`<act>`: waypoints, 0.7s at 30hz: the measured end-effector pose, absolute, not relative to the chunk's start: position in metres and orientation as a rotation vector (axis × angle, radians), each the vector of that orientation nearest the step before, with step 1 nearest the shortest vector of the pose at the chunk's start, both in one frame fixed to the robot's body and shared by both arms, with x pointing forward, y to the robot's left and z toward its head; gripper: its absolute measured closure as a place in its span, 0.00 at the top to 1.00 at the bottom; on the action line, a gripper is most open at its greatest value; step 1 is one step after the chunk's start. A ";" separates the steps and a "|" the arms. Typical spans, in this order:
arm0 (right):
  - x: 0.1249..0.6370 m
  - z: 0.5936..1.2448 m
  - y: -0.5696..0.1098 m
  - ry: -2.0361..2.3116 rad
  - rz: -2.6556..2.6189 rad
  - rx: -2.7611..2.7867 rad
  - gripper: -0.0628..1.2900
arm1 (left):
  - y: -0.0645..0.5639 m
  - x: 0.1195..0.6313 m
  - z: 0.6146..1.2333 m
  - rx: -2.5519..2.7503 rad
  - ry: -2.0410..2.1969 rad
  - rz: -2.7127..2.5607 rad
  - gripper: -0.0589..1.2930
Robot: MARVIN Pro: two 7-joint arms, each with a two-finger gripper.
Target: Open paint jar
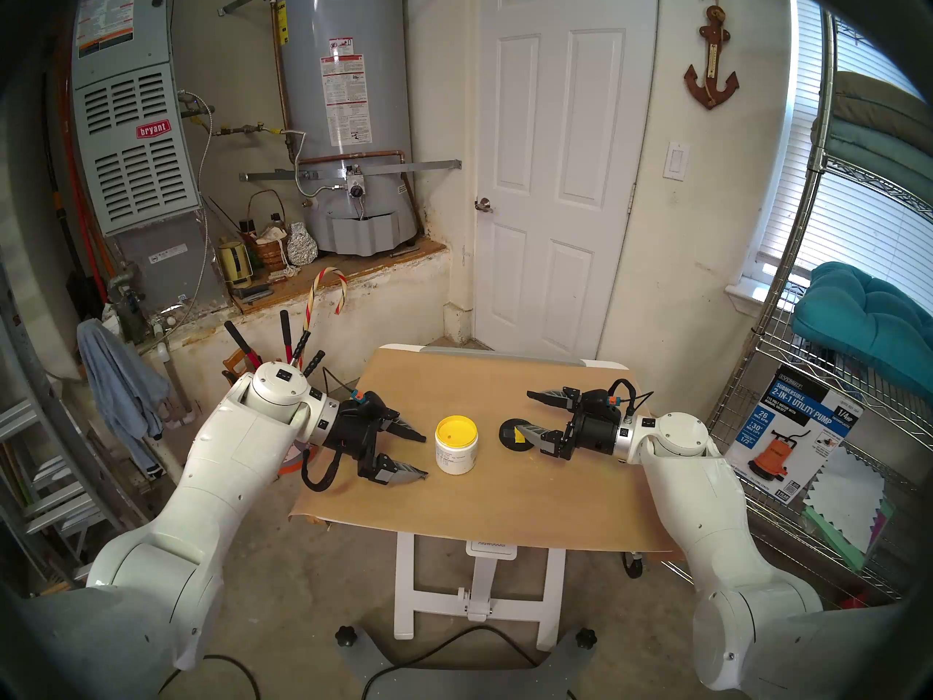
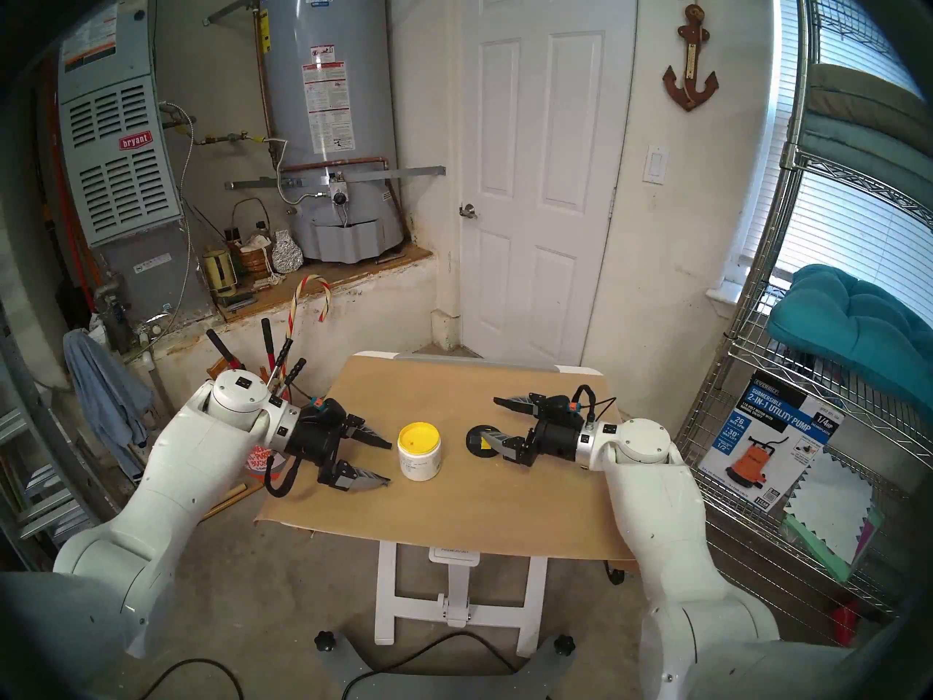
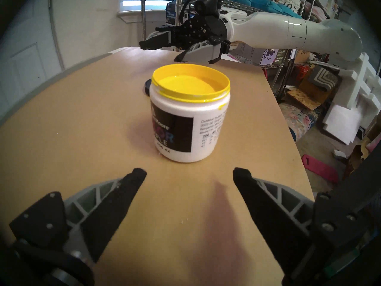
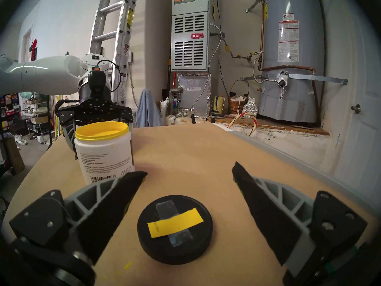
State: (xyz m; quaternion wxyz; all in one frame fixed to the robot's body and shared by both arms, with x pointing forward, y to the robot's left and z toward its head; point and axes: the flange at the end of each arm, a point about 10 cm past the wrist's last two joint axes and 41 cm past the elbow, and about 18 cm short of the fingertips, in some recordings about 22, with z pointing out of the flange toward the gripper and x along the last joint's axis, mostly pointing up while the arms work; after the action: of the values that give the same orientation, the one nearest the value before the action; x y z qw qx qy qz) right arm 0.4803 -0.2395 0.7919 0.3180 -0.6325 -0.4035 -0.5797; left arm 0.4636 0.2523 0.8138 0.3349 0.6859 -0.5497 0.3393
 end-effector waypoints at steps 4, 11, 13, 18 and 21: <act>0.482 0.794 -0.242 -1.033 -1.558 -1.672 0.93 | 0.272 0.468 0.819 1.858 -1.382 0.981 0.92; 0.486 0.796 -0.245 -0.975 -1.619 -1.696 0.93 | 0.304 0.486 0.842 1.971 -1.281 1.179 0.92; 0.487 0.798 -0.245 -0.952 -1.645 -1.705 0.93 | 0.313 0.492 0.849 2.006 -1.234 1.240 0.92; 0.494 0.800 -0.243 -0.858 -1.720 -1.740 0.93 | 0.324 0.511 0.860 2.075 -1.076 1.379 0.92; 0.498 0.801 -0.239 -0.763 -1.764 -1.767 0.93 | 0.317 0.523 0.860 2.098 -0.988 1.445 0.93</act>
State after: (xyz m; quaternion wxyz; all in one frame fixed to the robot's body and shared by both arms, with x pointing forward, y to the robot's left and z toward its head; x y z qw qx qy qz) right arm 0.4982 -0.2386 0.8009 0.2623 -0.6532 -0.2821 -0.6519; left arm 0.5229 0.3169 0.8602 0.2033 0.7518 -0.3539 0.5179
